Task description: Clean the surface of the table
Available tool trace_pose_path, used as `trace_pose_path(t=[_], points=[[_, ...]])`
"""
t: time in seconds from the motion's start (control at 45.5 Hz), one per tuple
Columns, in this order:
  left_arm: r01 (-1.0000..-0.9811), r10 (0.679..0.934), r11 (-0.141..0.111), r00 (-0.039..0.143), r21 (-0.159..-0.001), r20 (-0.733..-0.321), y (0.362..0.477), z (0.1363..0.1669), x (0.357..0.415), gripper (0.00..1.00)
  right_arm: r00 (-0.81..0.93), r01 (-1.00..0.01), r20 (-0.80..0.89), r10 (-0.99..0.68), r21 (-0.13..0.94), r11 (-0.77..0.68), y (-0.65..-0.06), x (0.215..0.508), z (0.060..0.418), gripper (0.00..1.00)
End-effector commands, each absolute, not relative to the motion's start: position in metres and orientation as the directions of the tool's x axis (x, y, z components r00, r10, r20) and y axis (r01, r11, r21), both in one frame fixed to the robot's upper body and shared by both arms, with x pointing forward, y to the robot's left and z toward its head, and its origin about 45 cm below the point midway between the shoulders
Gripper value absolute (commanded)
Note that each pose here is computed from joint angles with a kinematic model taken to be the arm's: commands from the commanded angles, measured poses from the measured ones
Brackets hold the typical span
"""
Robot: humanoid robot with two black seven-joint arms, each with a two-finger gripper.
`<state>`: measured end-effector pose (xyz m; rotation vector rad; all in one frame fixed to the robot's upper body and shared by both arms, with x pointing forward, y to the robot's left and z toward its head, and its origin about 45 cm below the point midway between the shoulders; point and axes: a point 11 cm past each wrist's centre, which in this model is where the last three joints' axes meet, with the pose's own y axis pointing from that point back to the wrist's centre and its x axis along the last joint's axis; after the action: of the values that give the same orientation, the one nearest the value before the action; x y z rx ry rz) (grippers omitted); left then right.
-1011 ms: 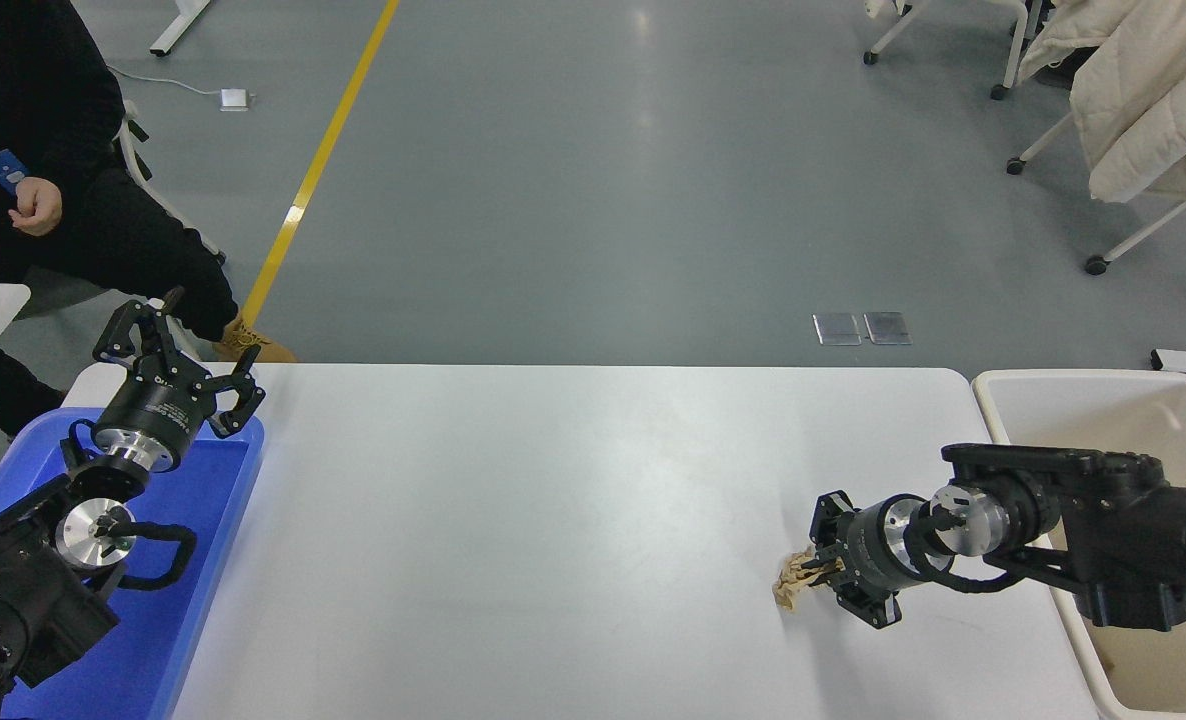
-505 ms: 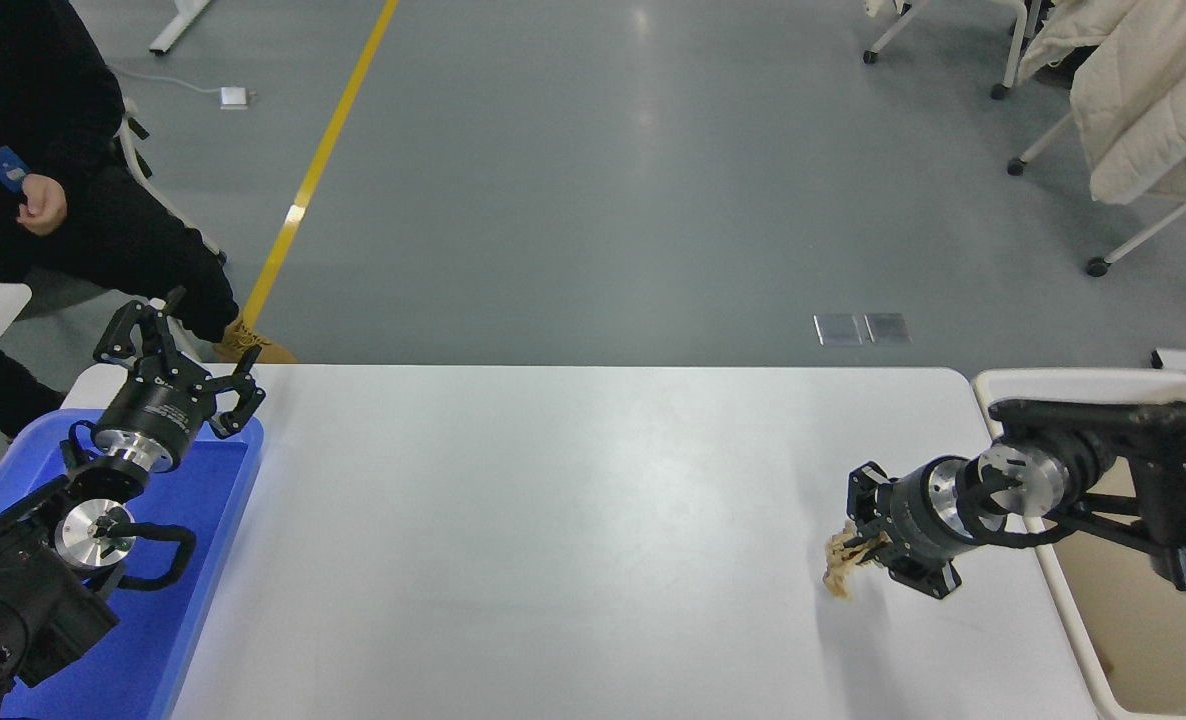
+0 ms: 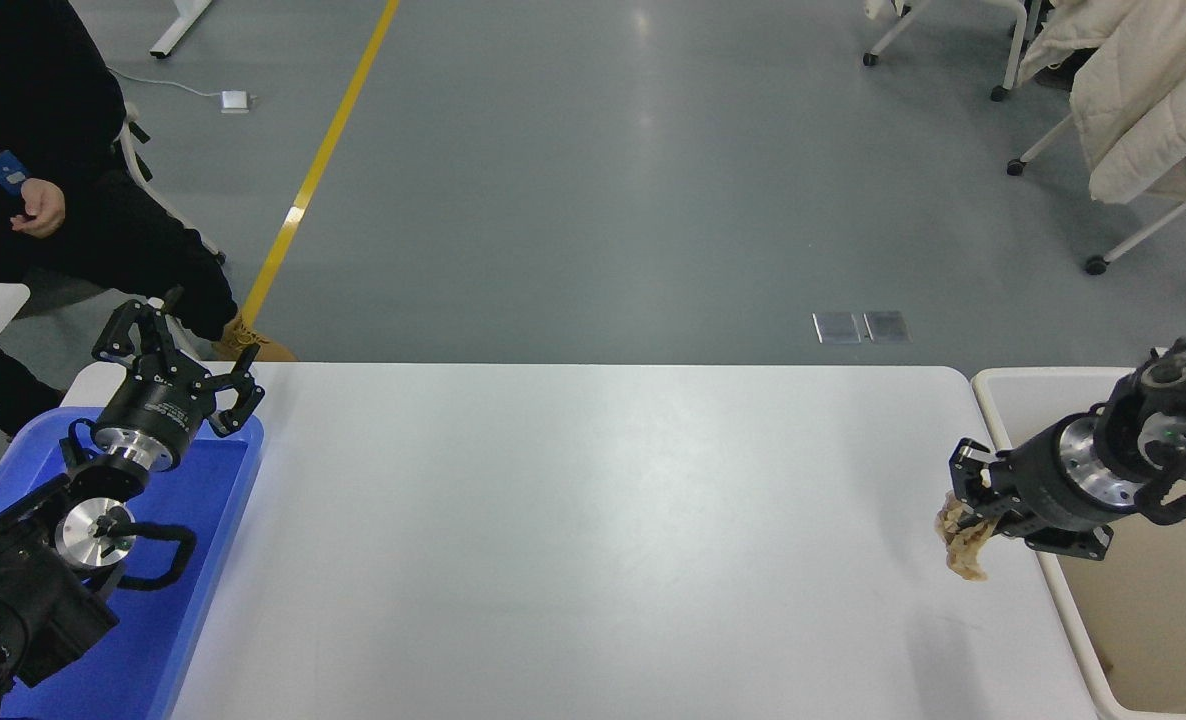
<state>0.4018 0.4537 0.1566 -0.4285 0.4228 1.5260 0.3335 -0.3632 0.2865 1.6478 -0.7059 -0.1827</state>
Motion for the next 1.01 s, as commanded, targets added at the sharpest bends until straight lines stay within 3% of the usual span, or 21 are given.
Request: trace_pose_path(t=[0.0,0.132,0.308,0.571,0.725,0.989], points=[[-1.0,0.856,0.002,0.003,-0.004,-0.517,0.454,0.1565,0.4018,1.0,0.882,-0.373,0.318,-0.348,0.922,-0.102,-0.396,0.324,0.362,0.0],[-1.0,0.856,0.002,0.003,-0.004,-0.517,0.454,0.1565,0.4018,1.0,0.88,-0.422,0.37,-0.299,0.896,-0.135,-0.401,0.333,0.4,0.0],[-1.0,0.856,0.002,0.003,-0.004,-0.517,0.454,0.1565,0.4018,1.0,0.851,-0.472,0.415,-0.323,0.874,-0.119,-0.413,0.339,0.418,0.0],[-1.0,0.856,0.002,0.003,-0.004,-0.517,0.454,0.1565,0.4018,1.0,0.835,-0.477,0.418,-0.359,0.874,-0.092,-0.426,0.343,0.418,0.0],[-1.0,0.856,0.002,0.003,-0.004,-0.517,0.454,0.1565,0.4018,1.0,0.741,-0.522,0.452,-0.497,0.853,-0.003,-0.474,0.355,0.423,0.0],[-1.0,0.856,0.002,0.003,-0.004,-0.517,0.454,0.1565,0.4018,1.0,0.502,-0.583,0.481,-0.719,0.802,0.13,-0.534,0.374,0.378,0.0]])
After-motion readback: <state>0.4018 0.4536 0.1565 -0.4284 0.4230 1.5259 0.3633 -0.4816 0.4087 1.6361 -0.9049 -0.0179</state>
